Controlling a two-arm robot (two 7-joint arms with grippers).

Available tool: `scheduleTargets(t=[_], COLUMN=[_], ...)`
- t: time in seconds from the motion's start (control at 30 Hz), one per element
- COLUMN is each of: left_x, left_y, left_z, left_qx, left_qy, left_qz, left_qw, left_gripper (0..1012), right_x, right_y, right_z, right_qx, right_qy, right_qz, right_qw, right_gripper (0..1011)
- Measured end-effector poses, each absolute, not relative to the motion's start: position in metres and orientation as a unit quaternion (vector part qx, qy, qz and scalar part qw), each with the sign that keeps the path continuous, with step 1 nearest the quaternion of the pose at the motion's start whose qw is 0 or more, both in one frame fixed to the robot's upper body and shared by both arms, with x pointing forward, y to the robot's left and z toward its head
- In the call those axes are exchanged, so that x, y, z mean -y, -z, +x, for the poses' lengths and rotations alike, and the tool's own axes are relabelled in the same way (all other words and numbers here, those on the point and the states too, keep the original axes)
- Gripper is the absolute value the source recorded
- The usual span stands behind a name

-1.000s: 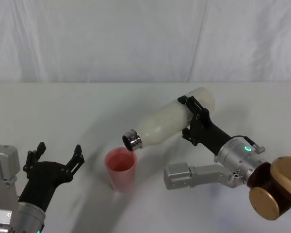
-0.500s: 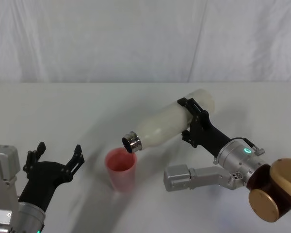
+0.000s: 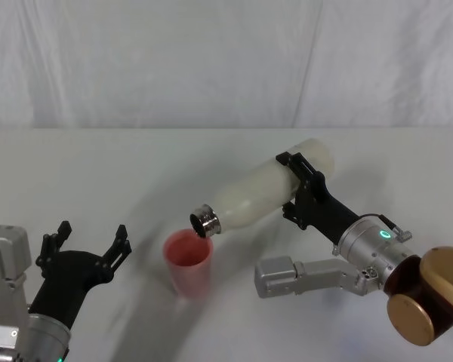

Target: Grasp the thermos with one hand and pour water into the cup lid.

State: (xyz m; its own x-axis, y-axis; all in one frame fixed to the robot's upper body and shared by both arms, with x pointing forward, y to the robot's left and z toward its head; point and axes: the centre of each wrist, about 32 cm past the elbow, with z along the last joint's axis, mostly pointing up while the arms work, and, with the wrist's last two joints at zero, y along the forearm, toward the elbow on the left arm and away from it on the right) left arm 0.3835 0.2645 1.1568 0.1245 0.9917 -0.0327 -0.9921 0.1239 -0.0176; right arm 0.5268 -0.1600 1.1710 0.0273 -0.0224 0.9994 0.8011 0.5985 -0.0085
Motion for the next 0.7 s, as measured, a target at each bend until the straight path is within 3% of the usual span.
scheduleTargets(t=[0.37, 0.7], left_x=[-0.2645, -0.2645], left_y=[-1.1568, -1.1568], left_z=[0.3835, 0.3835], left_qx=[-0.006, -0.006], left_qy=[-0.662, -0.662], left_qz=[-0.017, -0.017], left_qw=[0.75, 0.75], left_gripper=[1001, 1001], right_x=[0.1586, 0.1575], right_y=[-1.1714, -1.1727], right_z=[0.5257, 0.522], right_qx=[0.621, 0.598], right_qy=[0.319, 0.317], right_qz=[-0.312, -0.3], right_qw=[0.645, 0.673], right_gripper=[961, 961])
